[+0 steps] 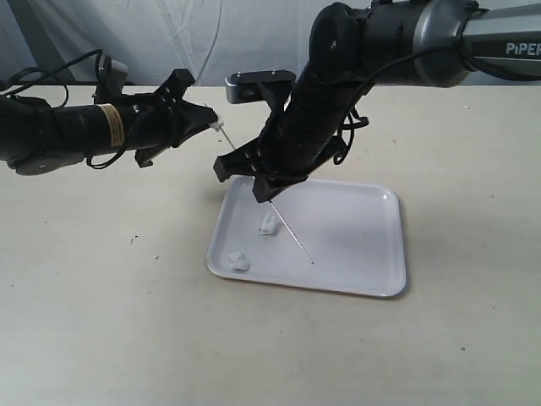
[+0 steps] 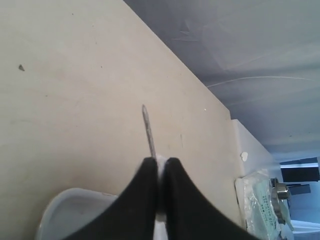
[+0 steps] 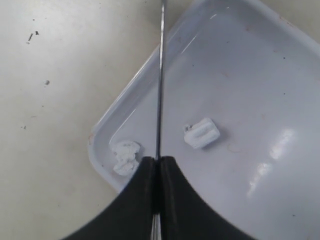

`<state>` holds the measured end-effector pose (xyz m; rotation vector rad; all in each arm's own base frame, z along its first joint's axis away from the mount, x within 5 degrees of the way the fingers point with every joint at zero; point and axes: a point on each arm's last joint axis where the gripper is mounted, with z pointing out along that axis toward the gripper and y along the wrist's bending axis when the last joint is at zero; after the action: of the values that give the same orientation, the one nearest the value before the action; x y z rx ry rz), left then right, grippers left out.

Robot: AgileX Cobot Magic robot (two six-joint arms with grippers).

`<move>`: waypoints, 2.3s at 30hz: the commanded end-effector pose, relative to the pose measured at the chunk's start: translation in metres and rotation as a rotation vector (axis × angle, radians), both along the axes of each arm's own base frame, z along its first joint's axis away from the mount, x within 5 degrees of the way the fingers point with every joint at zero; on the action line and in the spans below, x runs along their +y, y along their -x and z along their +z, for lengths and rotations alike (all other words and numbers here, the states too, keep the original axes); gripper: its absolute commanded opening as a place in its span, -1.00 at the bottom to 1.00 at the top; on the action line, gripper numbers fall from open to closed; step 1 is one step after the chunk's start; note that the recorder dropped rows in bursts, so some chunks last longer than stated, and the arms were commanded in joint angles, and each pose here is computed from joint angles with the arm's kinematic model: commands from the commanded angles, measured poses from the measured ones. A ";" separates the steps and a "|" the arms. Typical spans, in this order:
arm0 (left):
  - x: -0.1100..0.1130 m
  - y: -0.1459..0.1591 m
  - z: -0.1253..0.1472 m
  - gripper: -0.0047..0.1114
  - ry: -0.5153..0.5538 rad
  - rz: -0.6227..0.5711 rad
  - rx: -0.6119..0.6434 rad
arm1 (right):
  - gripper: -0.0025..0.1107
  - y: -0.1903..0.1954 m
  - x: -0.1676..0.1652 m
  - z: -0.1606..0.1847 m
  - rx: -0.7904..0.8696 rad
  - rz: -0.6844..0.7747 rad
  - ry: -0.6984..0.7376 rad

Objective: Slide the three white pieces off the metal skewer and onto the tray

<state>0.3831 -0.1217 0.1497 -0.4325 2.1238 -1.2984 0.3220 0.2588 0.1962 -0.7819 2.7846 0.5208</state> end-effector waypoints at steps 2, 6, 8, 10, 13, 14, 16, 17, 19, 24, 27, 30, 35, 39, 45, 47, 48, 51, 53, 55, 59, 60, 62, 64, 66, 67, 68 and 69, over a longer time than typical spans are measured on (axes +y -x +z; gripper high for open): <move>0.008 -0.007 0.002 -0.92 0.002 0.124 -0.016 | -0.97 0.015 -0.008 0.004 0.135 0.063 0.074; 0.011 -0.010 0.004 -0.92 0.010 0.169 -0.037 | -0.97 0.020 -0.011 0.003 0.195 0.084 0.103; 0.013 -0.012 0.004 -0.92 0.017 0.202 -0.025 | -0.97 0.023 -0.012 0.003 0.222 0.094 0.117; 0.015 -0.013 0.003 -0.92 0.012 0.223 -0.025 | -0.97 0.025 -0.013 0.003 0.240 0.101 0.126; 0.019 -0.015 0.003 -0.92 -0.002 0.266 -0.034 | -0.97 0.027 -0.014 0.003 0.266 0.110 0.139; 0.020 -0.016 0.003 -0.92 -0.008 0.287 -0.033 | -0.97 0.027 -0.014 0.003 0.266 0.110 0.139; 0.022 -0.017 0.003 -0.92 -0.018 0.305 -0.036 | -0.97 0.028 -0.014 0.003 0.270 0.112 0.141; 0.023 -0.017 0.002 -0.92 -0.026 0.313 -0.040 | -0.97 0.028 -0.015 0.003 0.276 0.114 0.144; 0.025 -0.018 0.002 -0.92 -0.046 0.338 -0.040 | -0.97 0.029 -0.015 0.003 0.281 0.117 0.149; 0.025 -0.017 0.000 -0.92 -0.091 0.310 -0.058 | -0.97 0.022 -0.017 0.002 0.207 0.119 0.178; 0.015 -0.011 0.000 -0.92 -0.097 0.174 -0.067 | -0.97 0.007 -0.028 -0.001 0.045 0.102 0.302; 0.003 -0.001 -0.001 -0.92 -0.080 0.003 -0.041 | -0.97 -0.007 -0.046 0.001 -0.095 0.038 0.496; -0.016 0.022 -0.003 -0.92 -0.097 -0.322 -0.056 | -0.97 -0.014 -0.060 0.005 -0.172 0.035 0.660; -0.029 0.032 -0.001 -0.78 -0.069 -0.428 -0.063 | -0.97 -0.012 -0.056 0.003 -0.144 0.019 0.608; -0.054 0.045 -0.004 -0.22 -0.096 -0.512 -0.048 | -0.97 -0.012 -0.051 0.002 -0.149 0.009 0.558; -0.057 0.045 -0.009 -0.01 -0.161 -0.489 -0.036 | -0.97 -0.012 -0.053 0.003 -0.146 0.012 0.575; -0.058 0.044 -0.011 0.08 -0.188 -0.473 -0.030 | -0.97 -0.012 -0.053 0.003 -0.142 0.012 0.579; -0.055 0.040 -0.015 0.21 -0.240 -0.414 -0.014 | -0.97 -0.011 -0.053 0.004 -0.146 0.011 0.575; -0.055 0.039 -0.014 0.20 -0.221 -0.401 -0.011 | -0.97 -0.012 -0.053 0.006 -0.159 0.010 0.564; -0.055 0.038 -0.012 0.20 -0.191 -0.373 0.005 | -0.97 -0.011 -0.052 0.007 -0.157 0.007 0.558; -0.054 0.033 -0.009 0.20 -0.144 -0.303 0.013 | -0.97 -0.006 -0.042 0.006 -0.099 0.003 0.439; -0.054 0.033 -0.009 0.20 -0.143 -0.304 0.005 | -0.97 -0.004 -0.038 0.005 -0.082 0.010 0.392; -0.054 0.033 -0.009 0.20 -0.145 -0.305 0.001 | -0.97 0.000 -0.028 0.006 -0.049 0.030 0.288; -0.054 0.033 -0.009 0.20 -0.150 -0.310 -0.003 | -0.97 0.002 -0.019 0.007 -0.013 0.015 0.183; -0.054 0.033 -0.009 0.20 -0.148 -0.307 -0.002 | -0.97 0.005 -0.013 0.008 0.011 0.024 0.123; -0.054 0.033 -0.009 0.20 -0.143 -0.302 -0.001 | -0.97 0.006 -0.012 0.008 0.020 0.028 0.109; -0.054 0.032 -0.008 0.20 -0.142 -0.300 -0.001 | -0.97 0.006 -0.012 0.006 0.035 0.031 0.108; -0.054 0.032 -0.008 0.20 -0.141 -0.295 -0.009 | -0.97 0.008 -0.010 0.006 0.047 0.045 0.107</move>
<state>0.3498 -0.1747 0.1384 -0.0467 2.3418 -1.2904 0.3158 0.2455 0.1993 -0.8374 2.8740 0.3482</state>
